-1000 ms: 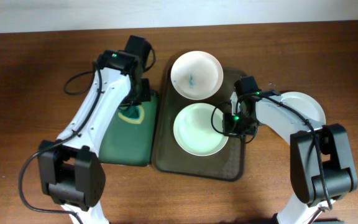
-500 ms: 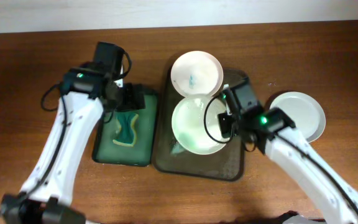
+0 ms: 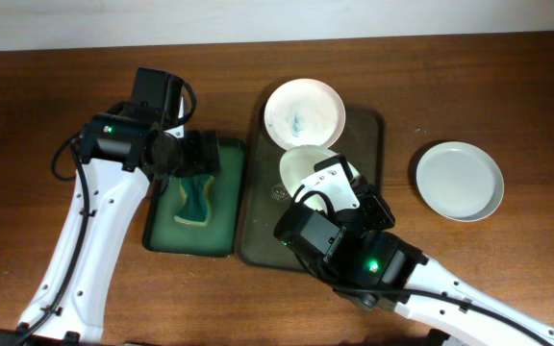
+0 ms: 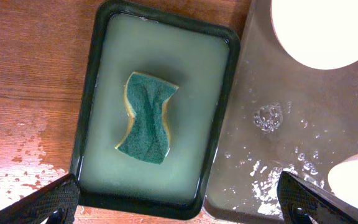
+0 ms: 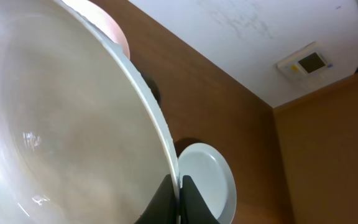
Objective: Clean dirty plates on tray and stack at the side
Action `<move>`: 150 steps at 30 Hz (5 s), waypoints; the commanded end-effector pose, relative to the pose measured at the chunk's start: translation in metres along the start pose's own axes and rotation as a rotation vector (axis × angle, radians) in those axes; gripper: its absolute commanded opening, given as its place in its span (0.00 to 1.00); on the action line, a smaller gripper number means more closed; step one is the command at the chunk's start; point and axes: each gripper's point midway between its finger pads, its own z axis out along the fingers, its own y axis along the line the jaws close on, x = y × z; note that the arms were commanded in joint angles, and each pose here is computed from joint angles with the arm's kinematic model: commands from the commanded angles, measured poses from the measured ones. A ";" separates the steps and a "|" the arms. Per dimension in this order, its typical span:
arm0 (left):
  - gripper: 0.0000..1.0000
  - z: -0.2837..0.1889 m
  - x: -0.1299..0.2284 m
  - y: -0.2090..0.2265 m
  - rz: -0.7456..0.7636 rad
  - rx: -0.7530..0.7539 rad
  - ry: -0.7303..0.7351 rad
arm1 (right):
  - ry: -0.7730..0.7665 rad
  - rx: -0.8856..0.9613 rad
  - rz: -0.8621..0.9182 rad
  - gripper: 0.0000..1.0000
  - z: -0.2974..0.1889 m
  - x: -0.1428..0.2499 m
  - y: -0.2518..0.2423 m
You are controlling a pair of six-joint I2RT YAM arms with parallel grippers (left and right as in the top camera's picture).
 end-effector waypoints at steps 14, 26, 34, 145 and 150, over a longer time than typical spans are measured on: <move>0.99 -0.006 -0.004 -0.002 0.009 0.013 -0.018 | -0.031 0.068 0.029 0.04 -0.002 -0.006 -0.013; 0.99 -0.006 -0.004 -0.002 0.009 0.013 -0.018 | -0.029 0.069 0.033 0.04 -0.002 -0.005 -0.014; 1.00 -0.006 -0.004 -0.002 0.009 0.013 -0.018 | 0.303 -0.077 0.429 0.04 0.070 0.049 -0.040; 0.00 0.208 0.088 0.053 -0.018 -0.164 0.389 | 0.501 -0.735 0.686 0.58 0.059 0.061 -0.017; 0.00 0.138 0.024 0.031 -0.010 -0.146 0.336 | 0.502 -0.735 0.686 0.58 0.059 0.061 -0.017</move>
